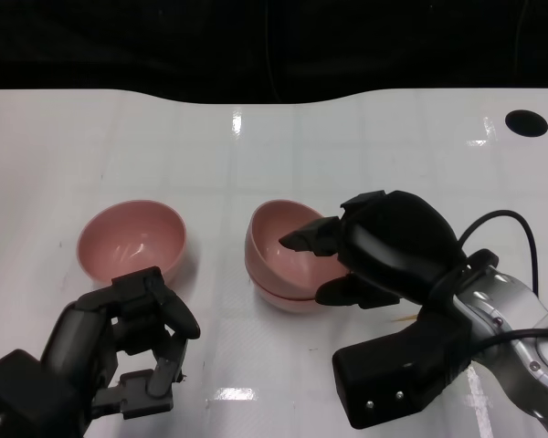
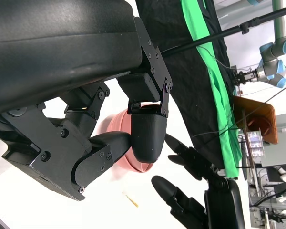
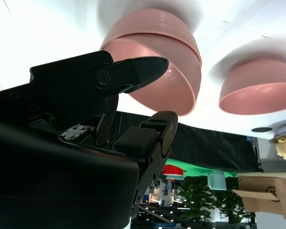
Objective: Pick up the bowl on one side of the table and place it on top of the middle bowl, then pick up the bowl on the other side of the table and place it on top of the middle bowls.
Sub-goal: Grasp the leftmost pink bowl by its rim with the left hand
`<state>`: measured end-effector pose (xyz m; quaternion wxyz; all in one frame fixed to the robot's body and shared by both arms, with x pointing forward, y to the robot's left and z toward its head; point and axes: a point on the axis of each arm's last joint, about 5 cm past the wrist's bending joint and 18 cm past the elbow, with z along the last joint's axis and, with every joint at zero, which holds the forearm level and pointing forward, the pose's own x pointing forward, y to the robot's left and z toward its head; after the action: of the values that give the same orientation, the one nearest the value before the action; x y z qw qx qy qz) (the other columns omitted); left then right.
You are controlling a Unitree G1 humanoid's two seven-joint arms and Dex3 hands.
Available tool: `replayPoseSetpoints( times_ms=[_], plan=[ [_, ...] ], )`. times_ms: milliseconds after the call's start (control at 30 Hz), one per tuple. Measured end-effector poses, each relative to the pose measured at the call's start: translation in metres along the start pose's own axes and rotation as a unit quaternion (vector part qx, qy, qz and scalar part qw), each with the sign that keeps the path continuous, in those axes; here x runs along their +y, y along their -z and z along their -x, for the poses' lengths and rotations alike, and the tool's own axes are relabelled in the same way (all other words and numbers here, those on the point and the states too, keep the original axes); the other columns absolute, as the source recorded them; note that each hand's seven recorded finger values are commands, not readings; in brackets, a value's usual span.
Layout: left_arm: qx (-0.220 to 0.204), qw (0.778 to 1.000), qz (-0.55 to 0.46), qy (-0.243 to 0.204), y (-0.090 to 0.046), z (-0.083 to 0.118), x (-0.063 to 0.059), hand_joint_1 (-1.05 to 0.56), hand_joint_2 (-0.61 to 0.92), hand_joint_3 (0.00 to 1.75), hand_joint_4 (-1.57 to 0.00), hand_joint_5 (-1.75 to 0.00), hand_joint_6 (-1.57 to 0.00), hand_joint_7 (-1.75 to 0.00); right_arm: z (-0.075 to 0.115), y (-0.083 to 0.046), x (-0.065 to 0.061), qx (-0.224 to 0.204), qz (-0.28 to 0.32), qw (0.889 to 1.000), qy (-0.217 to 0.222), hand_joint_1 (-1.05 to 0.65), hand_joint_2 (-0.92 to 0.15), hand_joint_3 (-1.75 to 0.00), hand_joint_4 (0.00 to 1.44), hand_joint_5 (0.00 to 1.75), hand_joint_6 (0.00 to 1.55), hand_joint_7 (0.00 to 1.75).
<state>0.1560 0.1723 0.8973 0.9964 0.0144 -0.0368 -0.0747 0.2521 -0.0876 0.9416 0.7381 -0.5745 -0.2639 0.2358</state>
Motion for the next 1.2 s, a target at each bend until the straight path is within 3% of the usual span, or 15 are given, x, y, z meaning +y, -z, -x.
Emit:
replayPoseSetpoints(
  times_ms=[233, 400, 567, 867, 900, 1000, 1067, 1133, 1200],
  plan=[
    [0.002, 1.0, -0.013, -0.001, 0.001, 0.0, 0.001, -0.17, 0.41, 1.27, -0.87, -1.74, -0.86, -1.43, 0.015, 0.002, 0.001, 0.011, -0.036, 0.999, 0.026, -0.56, -0.91, -0.05, 0.66, 0.66, 0.69, 0.03],
    [0.004, 1.0, -0.016, -0.002, 0.003, 0.0, 0.003, -0.15, 0.4, 1.32, -0.88, -1.74, -0.86, -1.44, 0.033, 0.008, 0.006, 0.021, -0.097, 0.993, 0.07, -0.5, -0.92, -0.04, 0.57, 0.87, 0.74, 0.05],
    [0.004, 1.0, -0.014, -0.004, 0.003, 0.0, 0.004, -0.12, 0.4, 1.34, -0.89, -1.74, -0.87, -1.44, 0.049, 0.013, 0.007, 0.038, -0.183, 0.977, 0.105, -0.38, -0.91, -0.02, 0.57, 0.96, 0.79, 0.08],
    [0.001, 1.0, -0.007, -0.009, 0.003, -0.001, 0.006, -0.12, 0.45, 1.27, -0.88, -1.74, -0.86, -1.46, 0.071, 0.019, 0.012, 0.053, -0.285, 0.949, 0.122, -0.11, -0.9, -0.08, 0.58, 1.23, 0.92, 0.19],
    [0.001, 1.0, -0.005, -0.009, 0.003, -0.001, 0.006, -0.13, 0.45, 1.27, -0.87, -1.74, -0.85, -1.47, 0.073, 0.02, 0.012, 0.054, -0.29, 0.947, 0.125, -0.07, -0.87, -0.14, 0.59, 1.26, 0.94, 0.24],
    [0.001, 1.0, -0.003, -0.009, 0.003, -0.001, 0.006, -0.13, 0.46, 1.24, -0.85, -1.75, -0.83, -1.45, 0.079, 0.02, 0.013, 0.052, -0.31, 0.94, 0.135, 0.0, -0.46, -0.95, 0.68, 1.22, 0.94, 0.5],
    [0.0, 1.0, 0.0, -0.009, 0.003, -0.001, 0.006, -0.12, 0.47, 1.24, -0.85, -1.75, -0.83, -1.44, 0.083, 0.02, 0.013, 0.05, -0.324, 0.934, 0.144, 0.04, -0.38, -1.15, 0.75, 1.19, 0.97, 0.58],
    [0.0, 1.0, 0.002, -0.01, 0.003, -0.001, 0.006, -0.12, 0.47, 1.25, -0.85, -1.75, -0.83, -1.43, 0.087, 0.02, 0.013, 0.049, -0.336, 0.929, 0.15, 0.05, -0.36, -1.22, 0.77, 1.18, 0.99, 0.61],
    [0.0, 1.0, 0.004, -0.01, 0.003, -0.001, 0.006, -0.14, 0.45, 1.24, -0.85, -1.75, -0.84, -1.44, 0.09, 0.02, 0.014, 0.051, -0.345, 0.924, 0.155, 0.06, -0.31, -1.4, 0.83, 1.23, 1.03, 0.7]
  ],
)
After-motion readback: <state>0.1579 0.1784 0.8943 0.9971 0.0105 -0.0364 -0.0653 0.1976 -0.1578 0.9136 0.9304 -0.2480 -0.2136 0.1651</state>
